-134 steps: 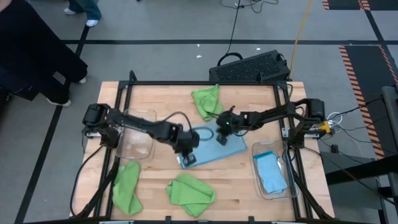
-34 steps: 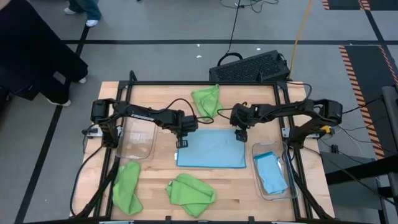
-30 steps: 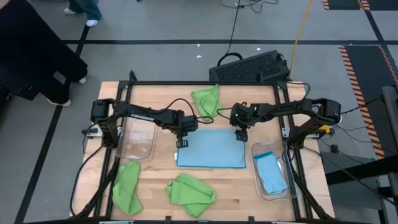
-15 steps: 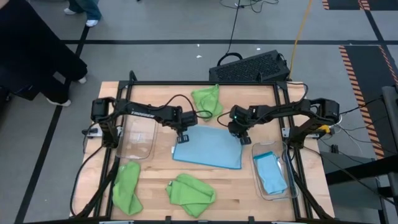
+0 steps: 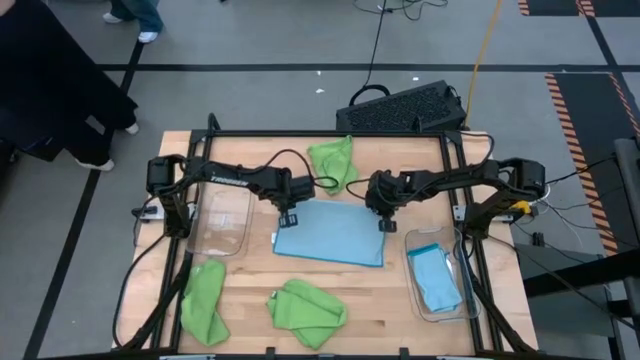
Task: Sort microfiber towel by color & place in baskets
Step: Fold the blue microfiber towel
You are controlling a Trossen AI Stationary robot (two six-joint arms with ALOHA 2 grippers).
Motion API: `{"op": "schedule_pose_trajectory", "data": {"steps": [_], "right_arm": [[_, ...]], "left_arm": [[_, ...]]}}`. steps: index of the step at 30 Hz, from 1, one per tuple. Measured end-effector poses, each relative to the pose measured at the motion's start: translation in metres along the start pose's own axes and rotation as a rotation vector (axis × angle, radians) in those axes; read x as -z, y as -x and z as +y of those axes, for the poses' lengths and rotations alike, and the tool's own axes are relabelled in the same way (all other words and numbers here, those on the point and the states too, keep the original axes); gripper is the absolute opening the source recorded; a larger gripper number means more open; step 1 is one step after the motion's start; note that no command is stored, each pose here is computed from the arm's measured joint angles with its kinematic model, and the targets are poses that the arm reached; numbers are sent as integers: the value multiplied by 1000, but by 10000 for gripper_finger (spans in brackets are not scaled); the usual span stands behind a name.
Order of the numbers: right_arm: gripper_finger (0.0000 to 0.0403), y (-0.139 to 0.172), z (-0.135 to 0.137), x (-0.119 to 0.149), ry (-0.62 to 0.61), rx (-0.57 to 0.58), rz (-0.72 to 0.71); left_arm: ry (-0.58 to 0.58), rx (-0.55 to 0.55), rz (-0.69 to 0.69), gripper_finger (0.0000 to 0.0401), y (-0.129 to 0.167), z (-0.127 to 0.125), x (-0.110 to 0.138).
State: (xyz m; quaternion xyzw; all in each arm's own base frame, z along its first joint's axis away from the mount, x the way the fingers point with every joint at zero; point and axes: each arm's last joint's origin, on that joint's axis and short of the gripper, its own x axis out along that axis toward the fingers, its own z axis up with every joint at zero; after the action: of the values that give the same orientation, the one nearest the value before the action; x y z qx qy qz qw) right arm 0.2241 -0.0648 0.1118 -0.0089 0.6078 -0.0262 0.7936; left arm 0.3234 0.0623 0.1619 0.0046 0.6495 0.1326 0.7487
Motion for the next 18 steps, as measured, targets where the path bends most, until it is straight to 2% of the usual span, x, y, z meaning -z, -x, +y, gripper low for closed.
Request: {"op": "schedule_pose_trajectory", "data": {"steps": [5, 11, 15, 18], "right_arm": [[3, 13, -8, -12, 11, 176, -36], [2, 47, -20, -37, 59, 298, -134], [1, 71, -42, -49, 103, 392, -194], [1, 88, -64, -51, 138, 503, -173]], "left_arm": [[29, -1, -17, 1, 3, -1, -1], [58, -5, -87, 1, 29, 6, -9], [98, -51, -170, 1, 50, 24, -19], [101, -140, -204, 1, 64, 48, -27]]}}
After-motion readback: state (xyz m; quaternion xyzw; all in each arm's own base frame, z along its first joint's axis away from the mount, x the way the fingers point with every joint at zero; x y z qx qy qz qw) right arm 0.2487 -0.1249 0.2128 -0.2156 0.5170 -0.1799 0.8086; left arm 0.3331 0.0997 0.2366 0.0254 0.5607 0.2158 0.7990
